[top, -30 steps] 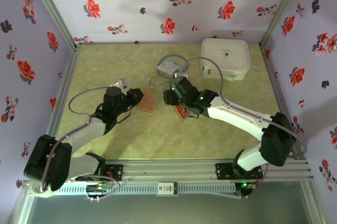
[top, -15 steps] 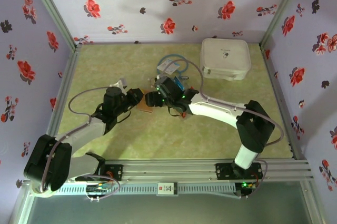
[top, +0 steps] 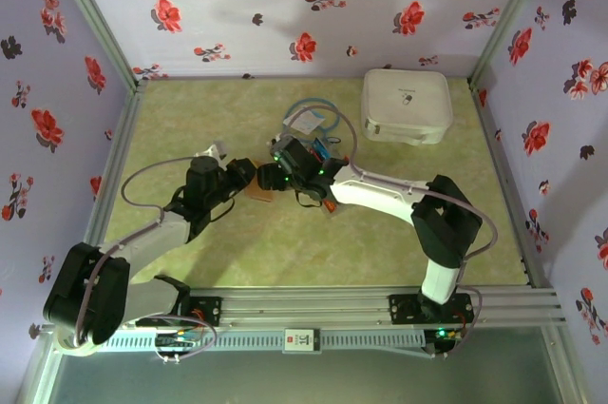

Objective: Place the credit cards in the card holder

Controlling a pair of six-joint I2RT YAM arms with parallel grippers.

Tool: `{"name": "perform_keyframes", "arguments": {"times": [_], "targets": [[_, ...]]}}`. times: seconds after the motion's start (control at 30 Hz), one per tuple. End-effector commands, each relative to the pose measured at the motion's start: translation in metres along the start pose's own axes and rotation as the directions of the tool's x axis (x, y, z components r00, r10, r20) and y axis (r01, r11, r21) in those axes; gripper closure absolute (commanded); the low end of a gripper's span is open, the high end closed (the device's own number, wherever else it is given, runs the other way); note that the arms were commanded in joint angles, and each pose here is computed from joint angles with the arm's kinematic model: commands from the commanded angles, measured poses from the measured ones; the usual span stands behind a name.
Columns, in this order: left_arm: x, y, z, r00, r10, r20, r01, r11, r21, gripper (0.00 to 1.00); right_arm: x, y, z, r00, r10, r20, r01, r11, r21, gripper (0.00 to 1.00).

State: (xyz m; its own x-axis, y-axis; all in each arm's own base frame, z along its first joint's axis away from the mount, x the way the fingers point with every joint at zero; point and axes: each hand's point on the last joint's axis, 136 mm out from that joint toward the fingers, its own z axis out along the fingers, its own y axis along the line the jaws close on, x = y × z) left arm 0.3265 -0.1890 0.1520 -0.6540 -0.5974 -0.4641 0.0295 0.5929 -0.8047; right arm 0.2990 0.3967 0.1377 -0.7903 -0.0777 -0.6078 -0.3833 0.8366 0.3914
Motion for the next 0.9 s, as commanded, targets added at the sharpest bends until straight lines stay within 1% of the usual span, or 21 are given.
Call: {"name": "perform_keyframes", "arguments": {"times": [0.0, 0.07, 0.17, 0.37, 0.53, 0.7, 0.87], "targets": [[-0.008, -0.019, -0.004, 1.0, -0.002, 0.028, 0.0, 0.998, 0.065, 1.0, 0.029, -0.026, 0.011, 0.998, 0.002, -0.058, 0.004, 0.995, 0.098, 0.42], [-0.008, -0.018, -0.004, 1.0, -0.003, 0.027, 0.001, 0.998, 0.063, 1.0, 0.033, -0.03, 0.011, 0.998, 0.007, -0.061, 0.0, 0.995, 0.104, 0.42], [-0.007, -0.018, -0.003, 1.0, -0.004, 0.024, 0.002, 0.998, 0.062, 1.0, 0.036, -0.027, 0.009, 0.998, 0.016, -0.062, -0.011, 0.997, 0.08, 0.41], [-0.007, -0.016, -0.003, 1.0, -0.013, 0.026, 0.012, 0.998, 0.063, 1.0, 0.025, 0.0, 0.0, 0.998, 0.06, -0.017, -0.061, 0.995, -0.075, 0.39], [-0.006, -0.016, -0.004, 0.999, -0.027, 0.028, 0.025, 0.997, 0.07, 1.0, 0.007, 0.016, -0.021, 0.994, 0.09, 0.058, -0.079, 0.981, -0.175, 0.38], [-0.007, -0.018, -0.005, 0.999, -0.033, 0.031, 0.031, 0.997, 0.075, 1.0, -0.006, 0.023, -0.039, 0.988, 0.094, 0.123, -0.065, 0.974, -0.219, 0.37], [-0.008, -0.02, -0.006, 0.998, -0.05, 0.036, 0.047, 0.995, 0.084, 1.0, -0.007, 0.027, -0.032, 0.99, 0.081, 0.117, -0.053, 0.973, -0.223, 0.37]]}}
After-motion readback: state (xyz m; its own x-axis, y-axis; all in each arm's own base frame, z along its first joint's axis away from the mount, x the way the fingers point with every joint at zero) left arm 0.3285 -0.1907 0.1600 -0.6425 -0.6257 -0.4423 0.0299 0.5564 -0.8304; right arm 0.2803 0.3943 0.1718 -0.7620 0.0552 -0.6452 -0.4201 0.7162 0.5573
